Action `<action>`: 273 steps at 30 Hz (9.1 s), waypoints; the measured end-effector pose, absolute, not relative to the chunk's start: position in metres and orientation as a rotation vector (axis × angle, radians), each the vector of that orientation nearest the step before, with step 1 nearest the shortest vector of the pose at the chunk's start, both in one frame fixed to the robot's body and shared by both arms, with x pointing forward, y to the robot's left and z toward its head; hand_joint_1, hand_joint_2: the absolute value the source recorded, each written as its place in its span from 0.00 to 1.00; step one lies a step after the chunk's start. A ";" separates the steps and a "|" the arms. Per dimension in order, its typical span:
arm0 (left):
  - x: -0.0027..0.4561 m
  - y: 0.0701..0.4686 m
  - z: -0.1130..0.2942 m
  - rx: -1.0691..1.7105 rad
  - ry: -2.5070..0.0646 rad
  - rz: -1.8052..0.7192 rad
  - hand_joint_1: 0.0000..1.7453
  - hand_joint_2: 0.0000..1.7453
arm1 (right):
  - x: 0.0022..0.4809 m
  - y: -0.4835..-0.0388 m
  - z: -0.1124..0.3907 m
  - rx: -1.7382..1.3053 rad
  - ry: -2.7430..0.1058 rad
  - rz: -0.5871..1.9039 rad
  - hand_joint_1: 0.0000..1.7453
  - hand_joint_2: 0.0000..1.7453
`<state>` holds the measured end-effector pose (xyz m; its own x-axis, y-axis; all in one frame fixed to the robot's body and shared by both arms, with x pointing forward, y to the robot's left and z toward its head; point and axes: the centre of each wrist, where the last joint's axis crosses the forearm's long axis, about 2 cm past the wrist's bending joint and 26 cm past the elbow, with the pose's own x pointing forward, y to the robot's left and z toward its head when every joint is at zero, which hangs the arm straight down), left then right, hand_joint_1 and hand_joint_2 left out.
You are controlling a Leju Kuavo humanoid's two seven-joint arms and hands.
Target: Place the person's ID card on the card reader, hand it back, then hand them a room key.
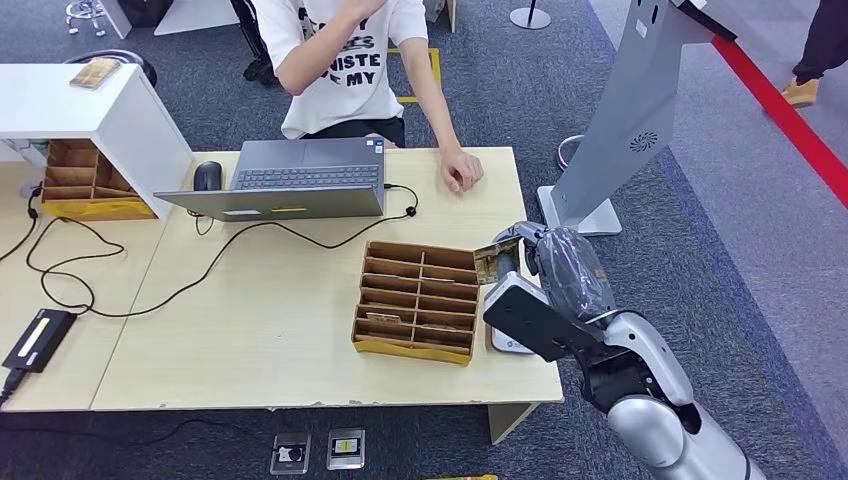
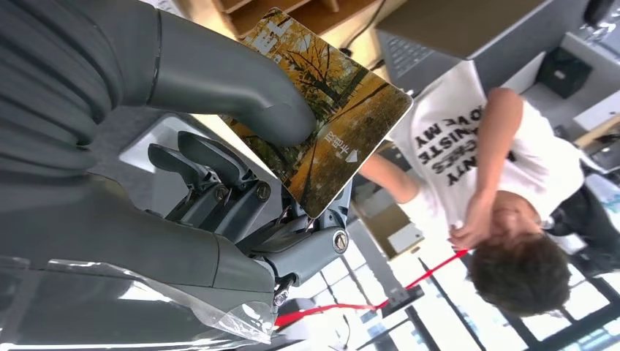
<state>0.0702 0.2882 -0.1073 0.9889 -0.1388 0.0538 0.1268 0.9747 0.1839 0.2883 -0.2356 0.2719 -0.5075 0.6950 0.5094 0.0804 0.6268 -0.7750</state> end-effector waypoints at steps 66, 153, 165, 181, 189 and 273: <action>0.074 0.285 -0.107 0.173 -0.085 -0.214 0.00 0.00 | 0.400 -0.076 0.330 -0.500 -1.900 1.253 0.00 1.00; 0.069 0.279 -0.107 0.161 -0.086 -0.228 0.00 0.00 | 0.249 -0.179 0.236 -1.025 -1.859 1.049 0.03 1.00; 0.072 0.279 -0.107 0.157 -0.093 -0.240 0.00 0.00 | 0.243 -0.169 0.227 -0.933 -1.858 1.135 0.16 1.00; 0.071 0.280 -0.107 0.161 -0.091 -0.227 0.00 0.00 | 0.243 -0.145 0.209 -0.753 -1.865 1.246 0.24 1.00; 0.071 0.280 -0.107 0.161 -0.090 -0.225 0.00 0.00 | 0.249 -0.140 0.199 -0.739 -1.837 1.273 0.28 1.00; 0.071 0.280 -0.107 0.161 -0.088 -0.218 0.00 0.00 | 0.282 -0.145 0.158 -0.907 -1.610 1.389 0.45 1.00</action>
